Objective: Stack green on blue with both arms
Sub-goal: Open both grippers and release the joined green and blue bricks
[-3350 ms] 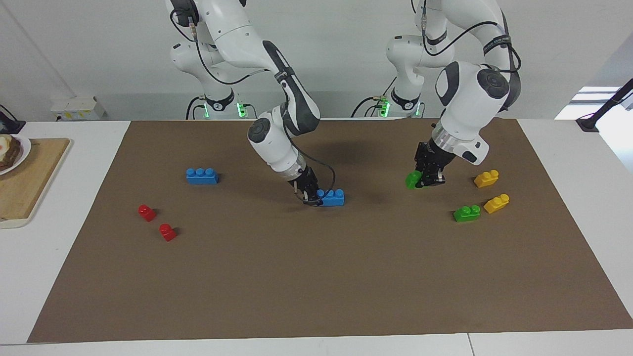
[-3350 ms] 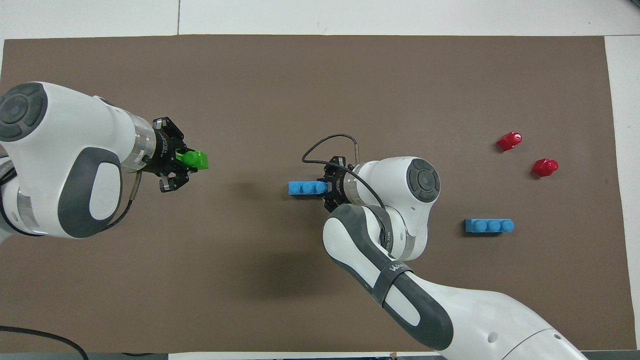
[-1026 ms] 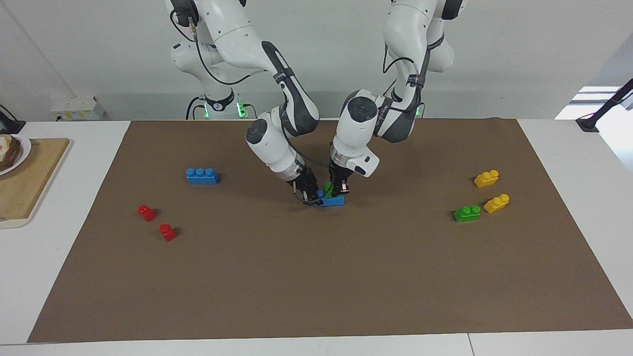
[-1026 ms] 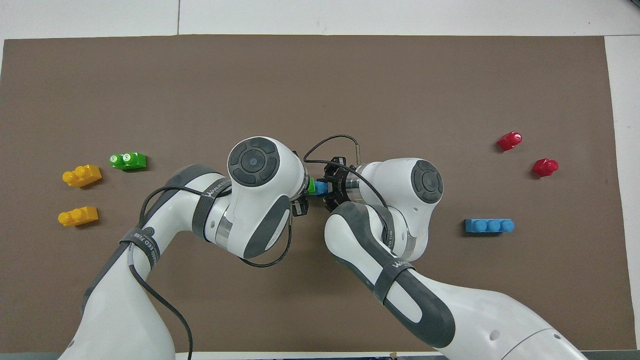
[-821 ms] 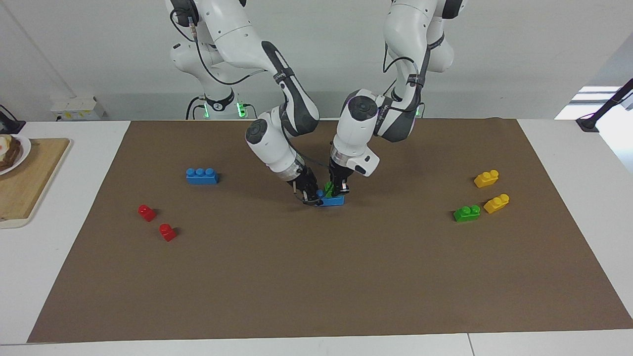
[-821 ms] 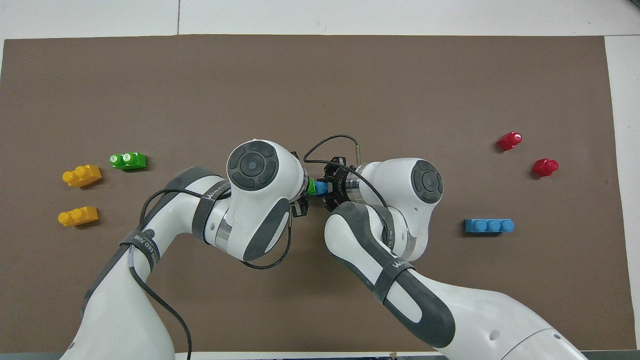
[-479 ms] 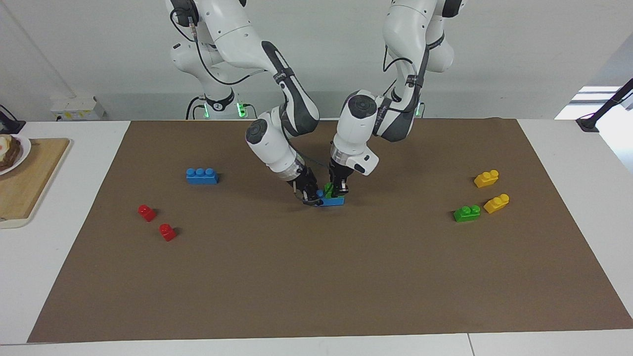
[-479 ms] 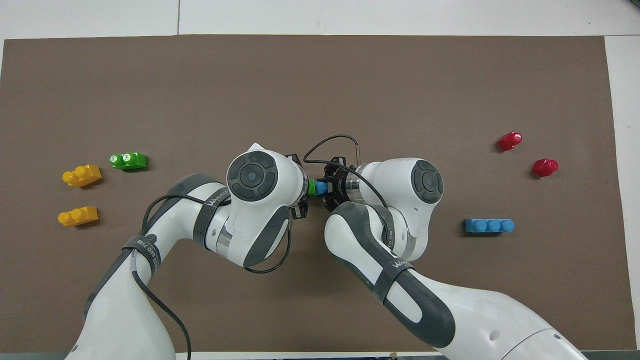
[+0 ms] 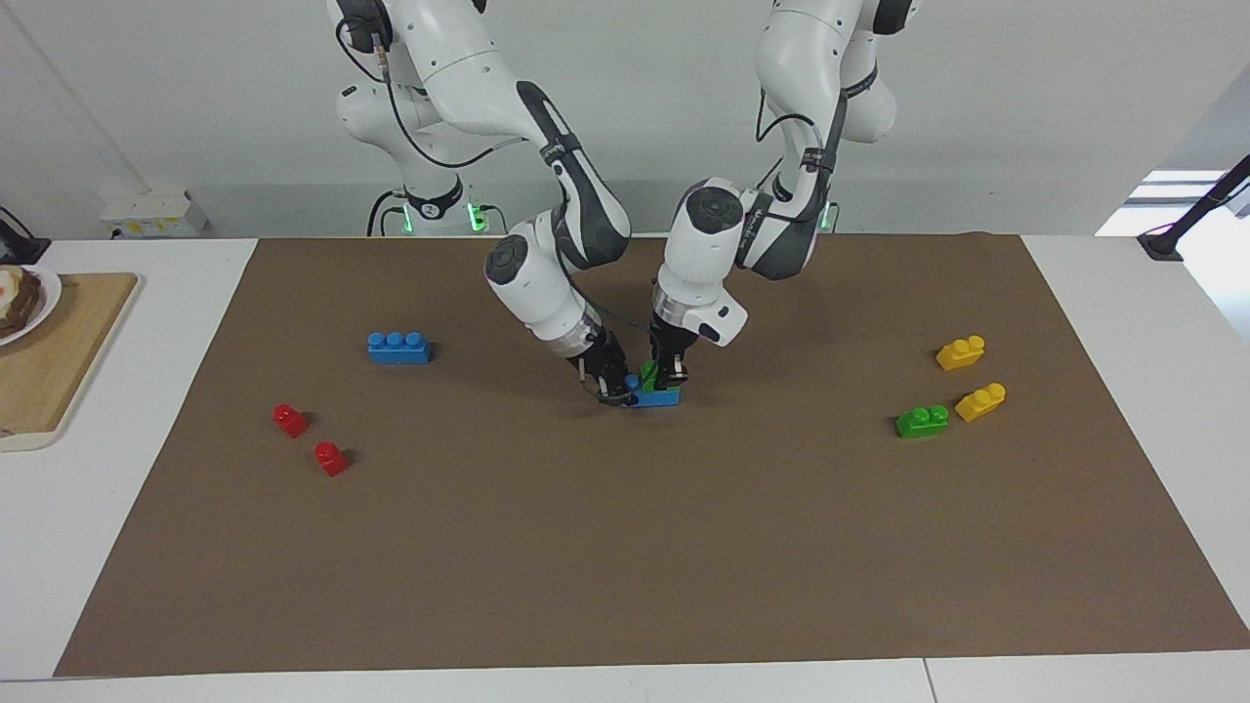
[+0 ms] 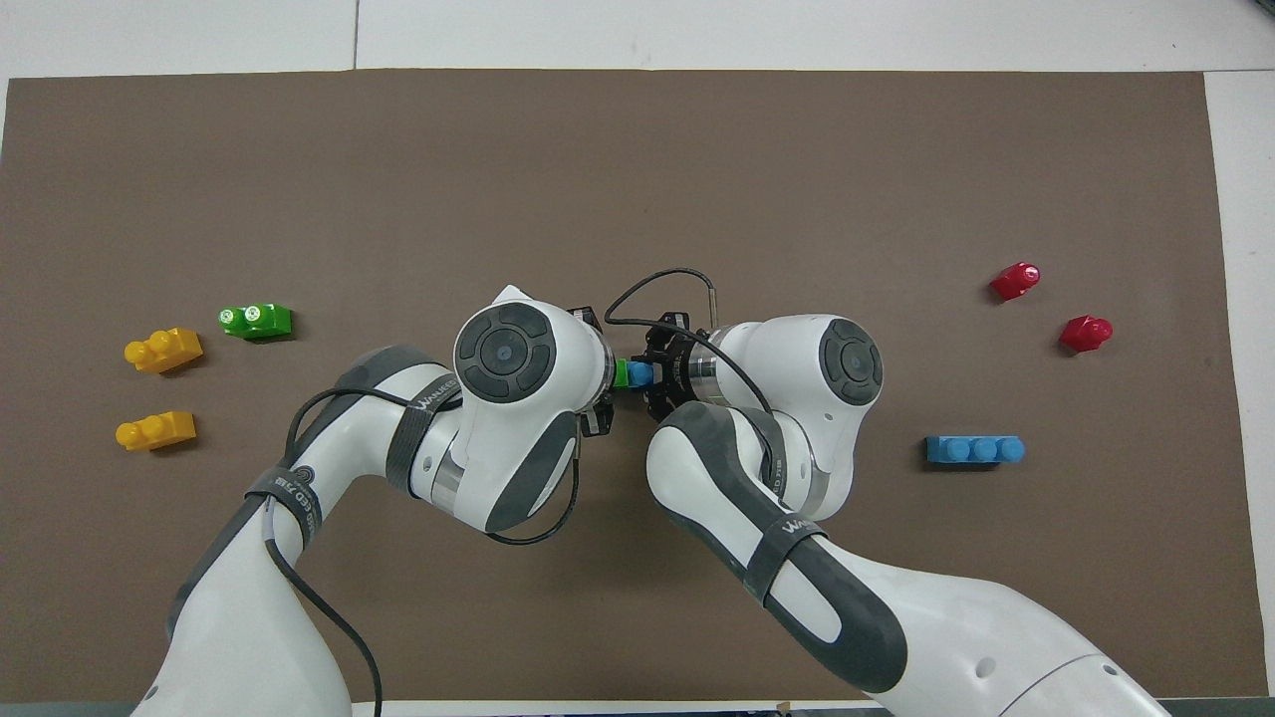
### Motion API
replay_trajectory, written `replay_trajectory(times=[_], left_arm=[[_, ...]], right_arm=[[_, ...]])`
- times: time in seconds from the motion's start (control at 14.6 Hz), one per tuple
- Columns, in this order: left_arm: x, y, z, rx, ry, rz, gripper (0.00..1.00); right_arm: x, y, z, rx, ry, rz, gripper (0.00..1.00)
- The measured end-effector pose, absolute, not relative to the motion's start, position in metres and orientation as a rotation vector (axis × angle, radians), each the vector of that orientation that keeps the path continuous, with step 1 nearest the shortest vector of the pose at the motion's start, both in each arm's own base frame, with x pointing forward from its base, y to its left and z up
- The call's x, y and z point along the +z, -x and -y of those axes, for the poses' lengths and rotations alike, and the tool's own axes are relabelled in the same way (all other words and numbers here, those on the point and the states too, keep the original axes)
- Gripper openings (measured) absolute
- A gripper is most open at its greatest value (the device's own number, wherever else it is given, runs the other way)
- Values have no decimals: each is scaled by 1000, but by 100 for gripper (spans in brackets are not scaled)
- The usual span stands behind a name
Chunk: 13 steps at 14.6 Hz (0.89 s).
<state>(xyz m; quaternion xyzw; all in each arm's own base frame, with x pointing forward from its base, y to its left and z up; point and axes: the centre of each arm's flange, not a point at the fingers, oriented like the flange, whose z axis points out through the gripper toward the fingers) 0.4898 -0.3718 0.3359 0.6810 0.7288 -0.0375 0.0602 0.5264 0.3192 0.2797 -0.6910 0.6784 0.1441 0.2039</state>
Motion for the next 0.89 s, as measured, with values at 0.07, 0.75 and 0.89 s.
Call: replay_trajectory(times=[0.07, 0.75, 0.89], left_arm=[[329, -493, 366, -112, -2056, -2228, 56], [435, -526, 247, -121, -2187, -2123, 100], [452, -527, 217, -130, -2286, -2034, 100]], right_arm=[[280, -526, -319, 402, 1926, -1893, 35], [302, -549, -289, 420, 1847, -1937, 100], [318, -559, -268, 444, 1815, -1951, 100]])
